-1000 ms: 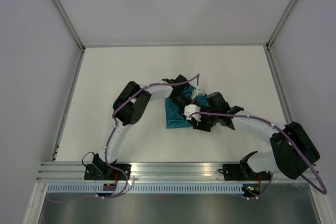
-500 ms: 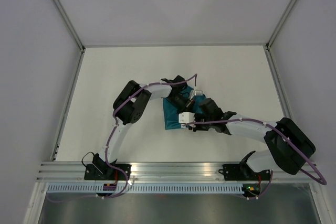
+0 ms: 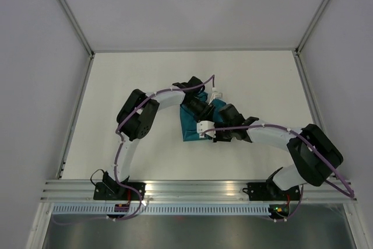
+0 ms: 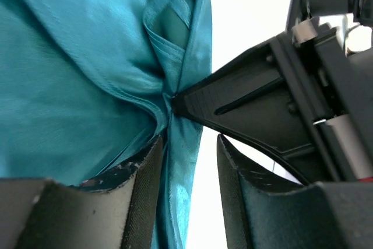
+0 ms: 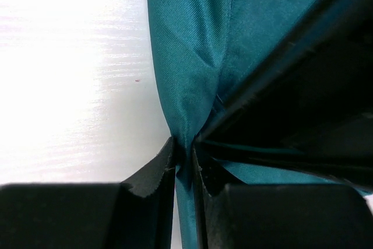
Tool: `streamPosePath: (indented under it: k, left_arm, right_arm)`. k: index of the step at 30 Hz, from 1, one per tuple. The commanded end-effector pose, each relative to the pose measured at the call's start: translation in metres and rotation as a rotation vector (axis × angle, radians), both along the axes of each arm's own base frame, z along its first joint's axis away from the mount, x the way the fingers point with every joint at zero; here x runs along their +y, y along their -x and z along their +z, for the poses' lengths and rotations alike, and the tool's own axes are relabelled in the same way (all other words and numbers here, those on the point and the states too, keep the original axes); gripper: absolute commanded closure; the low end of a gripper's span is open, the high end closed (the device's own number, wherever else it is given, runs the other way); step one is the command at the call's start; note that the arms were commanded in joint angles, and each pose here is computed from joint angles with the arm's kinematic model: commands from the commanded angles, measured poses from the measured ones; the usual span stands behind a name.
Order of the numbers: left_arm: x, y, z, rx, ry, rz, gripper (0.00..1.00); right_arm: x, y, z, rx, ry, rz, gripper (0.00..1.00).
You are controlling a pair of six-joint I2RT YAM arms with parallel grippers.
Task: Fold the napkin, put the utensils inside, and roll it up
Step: Roll the napkin with the utensil
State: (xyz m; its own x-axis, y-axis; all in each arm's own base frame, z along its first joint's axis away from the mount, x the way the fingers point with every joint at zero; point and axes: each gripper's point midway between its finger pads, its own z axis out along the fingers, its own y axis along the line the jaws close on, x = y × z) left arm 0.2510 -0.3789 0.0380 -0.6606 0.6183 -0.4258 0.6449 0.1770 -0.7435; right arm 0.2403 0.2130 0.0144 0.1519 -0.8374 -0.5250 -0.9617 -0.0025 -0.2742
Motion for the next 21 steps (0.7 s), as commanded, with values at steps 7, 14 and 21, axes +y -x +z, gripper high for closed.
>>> streamPosePath:
  k: [7,14,21]
  left_arm:
    - [0.012,-0.072,0.07,-0.161,0.101,0.335,0.72]
    - [0.058,-0.115,0.106,-0.376,0.102,0.612,0.87]
    - [0.096,-0.125,0.155,-0.62,0.177,0.828,0.89]
  right_arm:
    - [-0.003,0.015,-0.006,0.252,0.029,0.053,0.82]
    - [-0.003,0.009,-0.002,0.37,0.01,0.068,0.82]
    - [-0.004,-0.003,-0.005,0.527,0.029,0.081,0.83]
